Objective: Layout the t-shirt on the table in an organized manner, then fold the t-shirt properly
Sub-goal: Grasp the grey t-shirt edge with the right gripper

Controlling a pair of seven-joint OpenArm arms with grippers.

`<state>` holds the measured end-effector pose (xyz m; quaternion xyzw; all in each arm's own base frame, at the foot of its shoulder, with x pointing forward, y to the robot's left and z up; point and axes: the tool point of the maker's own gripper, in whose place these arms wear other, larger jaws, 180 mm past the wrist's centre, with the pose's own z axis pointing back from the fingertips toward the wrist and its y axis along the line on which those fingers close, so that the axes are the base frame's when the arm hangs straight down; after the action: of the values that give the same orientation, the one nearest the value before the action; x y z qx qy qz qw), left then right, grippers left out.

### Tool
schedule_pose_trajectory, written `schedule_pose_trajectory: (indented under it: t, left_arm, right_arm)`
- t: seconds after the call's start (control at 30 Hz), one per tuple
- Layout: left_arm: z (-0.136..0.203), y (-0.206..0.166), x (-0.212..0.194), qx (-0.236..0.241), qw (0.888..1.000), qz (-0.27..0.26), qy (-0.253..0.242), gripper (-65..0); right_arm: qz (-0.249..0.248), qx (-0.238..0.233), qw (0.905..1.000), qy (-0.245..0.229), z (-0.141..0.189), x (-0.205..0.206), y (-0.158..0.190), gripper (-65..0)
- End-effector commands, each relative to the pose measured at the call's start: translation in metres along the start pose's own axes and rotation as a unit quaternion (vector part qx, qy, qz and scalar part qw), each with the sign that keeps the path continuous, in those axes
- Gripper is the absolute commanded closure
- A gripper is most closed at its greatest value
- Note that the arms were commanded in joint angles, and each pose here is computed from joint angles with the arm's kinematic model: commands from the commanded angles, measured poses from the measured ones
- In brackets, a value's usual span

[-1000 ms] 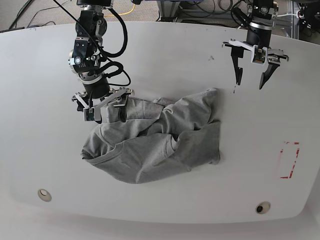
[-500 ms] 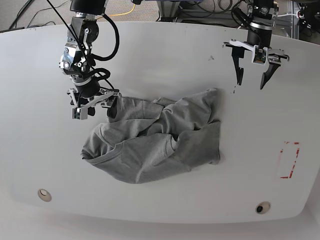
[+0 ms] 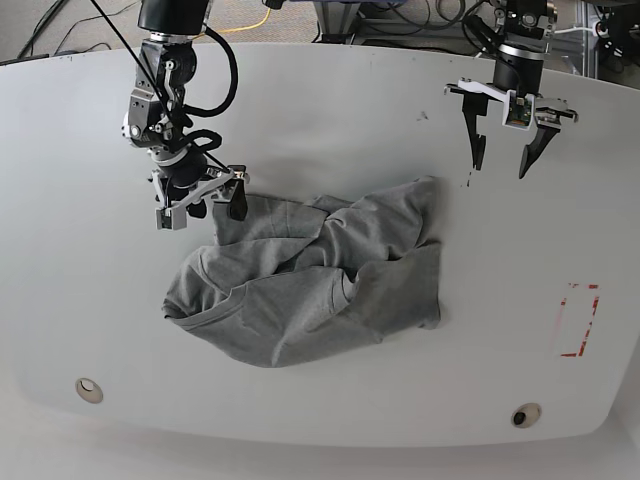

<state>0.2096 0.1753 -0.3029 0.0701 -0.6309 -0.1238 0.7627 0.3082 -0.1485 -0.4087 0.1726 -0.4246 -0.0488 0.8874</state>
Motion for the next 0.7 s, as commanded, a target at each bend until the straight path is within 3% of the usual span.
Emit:
schedule_pose_trajectory:
  t: [0.0, 0.3, 0.5, 0.67]
  left_arm:
    - [0.001, 0.003, 0.01, 0.004, 1.0, -0.002, -0.019, -36.0]
    - [0.001, 0.004, 0.01, 0.004, 1.0, -0.003, -0.019, -36.0]
    - [0.001, 0.004, 0.01, 0.004, 1.0, -0.003, -0.019, -36.0]
    - [0.001, 0.004, 0.01, 0.004, 1.0, -0.003, -0.019, -36.0]
  right_arm:
    - [0.003, 0.012, 0.9995, -0.029, 0.001, 0.018, 0.006, -43.6]
    - [0.005, 0.023, 0.9995, -0.019, -0.002, 0.01, 0.014, -30.3]
    - [-0.005, 0.016, 0.9998, -0.004, -0.005, -0.002, 0.007, -34.9]
    - [-0.013, 0.012, 0.9998, -0.003, -0.008, -0.008, 0.001, -35.0]
